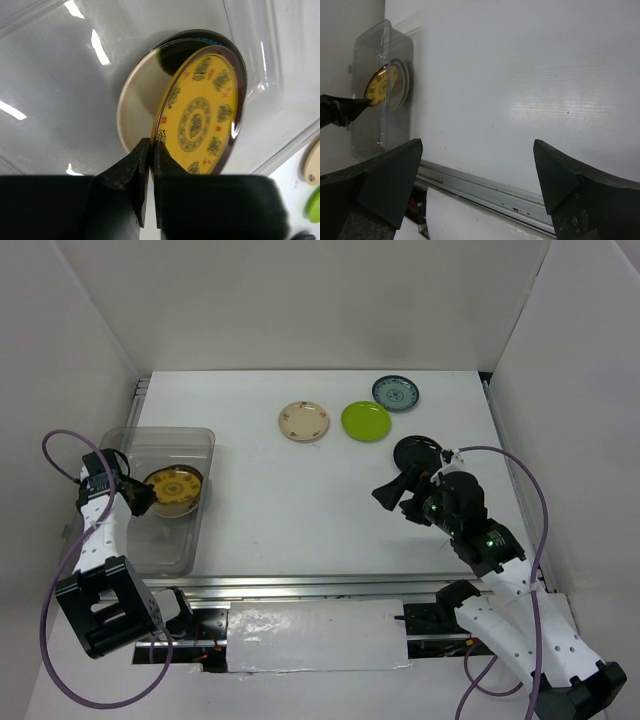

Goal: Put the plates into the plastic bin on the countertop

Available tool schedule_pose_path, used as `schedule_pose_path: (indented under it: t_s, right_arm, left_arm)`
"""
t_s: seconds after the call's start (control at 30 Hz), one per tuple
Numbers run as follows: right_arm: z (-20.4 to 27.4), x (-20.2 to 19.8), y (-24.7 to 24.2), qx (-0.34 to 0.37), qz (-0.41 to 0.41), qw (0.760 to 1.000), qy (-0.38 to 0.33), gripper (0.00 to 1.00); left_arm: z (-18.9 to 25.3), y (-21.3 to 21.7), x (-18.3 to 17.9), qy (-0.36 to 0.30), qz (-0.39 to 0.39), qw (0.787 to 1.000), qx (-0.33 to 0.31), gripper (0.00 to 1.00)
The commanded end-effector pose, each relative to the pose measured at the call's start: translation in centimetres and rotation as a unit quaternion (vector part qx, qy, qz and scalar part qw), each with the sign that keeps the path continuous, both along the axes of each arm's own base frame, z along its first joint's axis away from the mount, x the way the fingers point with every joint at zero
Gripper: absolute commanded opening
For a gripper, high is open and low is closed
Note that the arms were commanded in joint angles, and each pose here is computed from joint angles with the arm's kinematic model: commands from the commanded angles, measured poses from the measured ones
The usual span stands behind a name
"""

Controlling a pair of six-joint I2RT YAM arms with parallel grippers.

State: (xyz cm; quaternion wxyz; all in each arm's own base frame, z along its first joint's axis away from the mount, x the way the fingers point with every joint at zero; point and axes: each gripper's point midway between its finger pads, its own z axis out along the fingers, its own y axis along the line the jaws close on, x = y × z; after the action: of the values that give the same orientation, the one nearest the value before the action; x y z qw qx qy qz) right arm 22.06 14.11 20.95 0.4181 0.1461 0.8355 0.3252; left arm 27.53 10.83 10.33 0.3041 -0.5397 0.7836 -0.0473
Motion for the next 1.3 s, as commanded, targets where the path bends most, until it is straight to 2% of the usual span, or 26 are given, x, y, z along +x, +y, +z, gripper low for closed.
schedule_pose_path:
  t_s: [0.0,0.03,0.07,0.13,0.17,0.23,0.3,0.33,0.4,0.43,0.5,0.53,0.63,0.73,0.83,0.93,1.0,1.1,1.2,1.23,1.27]
  right_arm:
    - [0.7,0.8,0.6,0.012,0.009,1.0,-0.022,1.0]
    - [0.7,0.8,0.6,0.012,0.01,1.0,-0.023,1.0]
    - [0.6,0.7,0.6,0.011,0.011,1.0,-0.023,1.0]
    - [0.7,0.7,0.5,0.01,0.009,1.0,-0.024,1.0]
    - [0.7,0.7,0.4,0.008,0.009,1.0,-0.024,1.0]
    - [0.7,0.7,0.2,0.004,0.005,1.0,-0.026,1.0]
    - [0.5,0.9,0.1,0.003,-0.001,1.0,-0.024,1.0]
    - [0.1,1.1,-0.1,-0.001,-0.009,1.0,-0.021,1.0]
    - [-0.6,1.9,-0.3,0.004,-0.028,1.0,-0.009,1.0]
    - [-1.1,2.4,-0.8,0.006,-0.052,0.999,0.001,1.0]
    - [-2.6,3.9,-2.1,-0.001,-0.103,0.994,0.019,1.0]
    - [-3.2,4.9,-3.5,-0.005,-0.152,0.988,0.025,1.0]
    - [-6.3,7.6,-8.1,-0.002,-0.269,0.961,0.066,1.0]
    - [-9.6,10.2,-12.2,0.032,-0.335,0.936,0.106,1.0]
    - [-11.7,12.8,-13.9,0.052,-0.356,0.926,0.117,0.99]
    - [-13.6,15.2,-15.6,0.059,-0.38,0.916,0.116,0.99]
    - [-15.3,16.2,-15.2,0.079,-0.365,0.916,0.147,0.9]
    - [-15.8,16.9,-15.7,0.093,-0.382,0.906,0.158,0.86]
    - [-16.3,17.6,-15.8,0.093,-0.391,0.896,0.189,0.77]
    - [-16.4,18.3,-15.8,0.093,-0.393,0.894,0.194,0.71]
    - [-16.6,18.2,-15.8,0.094,-0.397,0.889,0.206,0.7]
  left_arm:
    - [0.7,0.1,1.7,-0.025,-0.019,0.999,0.007,0.22]
    - [0.6,0.1,1.6,-0.022,-0.019,1.0,0.006,0.34]
    - [0.4,0.2,1.5,-0.018,-0.014,1.0,0.005,0.57]
    - [0.8,0.2,1.5,-0.017,-0.012,1.0,0.003,0.74]
    - [1.0,0.2,1.5,-0.015,-0.014,1.0,0.003,0.98]
    - [2.4,0.2,1.3,-0.005,-0.019,0.999,0.029,0.99]
    - [6.1,-0.3,1.5,-0.029,-0.033,0.997,0.07,0.99]
    - [7.1,-2.1,1.3,-0.03,-0.059,0.994,0.081,0.99]
    - [11.5,-4.2,1.2,-0.087,-0.089,0.984,0.125,0.99]
    - [13.3,-7.4,1.2,-0.118,-0.137,0.975,0.131,0.99]
    - [14.5,-10.9,1.0,-0.137,-0.192,0.963,0.126,0.99]
    - [14.4,-13.9,0.5,-0.14,-0.24,0.954,0.116,0.99]
    - [13.7,-18.7,-0.8,-0.153,-0.318,0.932,0.086,0.99]
    - [13.7,-23.7,-2.0,-0.202,-0.398,0.894,0.033,0.99]
    - [13.7,-26.5,-2.8,-0.216,-0.444,0.869,0.013,0.99]
    - [12.6,-27.2,-3.3,-0.185,-0.462,0.867,0.029,0.99]
    - [12.0,-27.5,-3.8,-0.174,-0.468,0.866,0.036,0.99]
    - [11.4,-28.1,-4.7,-0.179,-0.471,0.864,0.027,0.99]
    - [10.7,-28.8,-5.5,-0.184,-0.477,0.859,0.008,0.99]
    - [10.2,-28.9,-5.7,-0.18,-0.478,0.86,0.007,0.99]
    - [10.2,-29.0,-5.9,-0.183,-0.479,0.859,0.005,0.99]
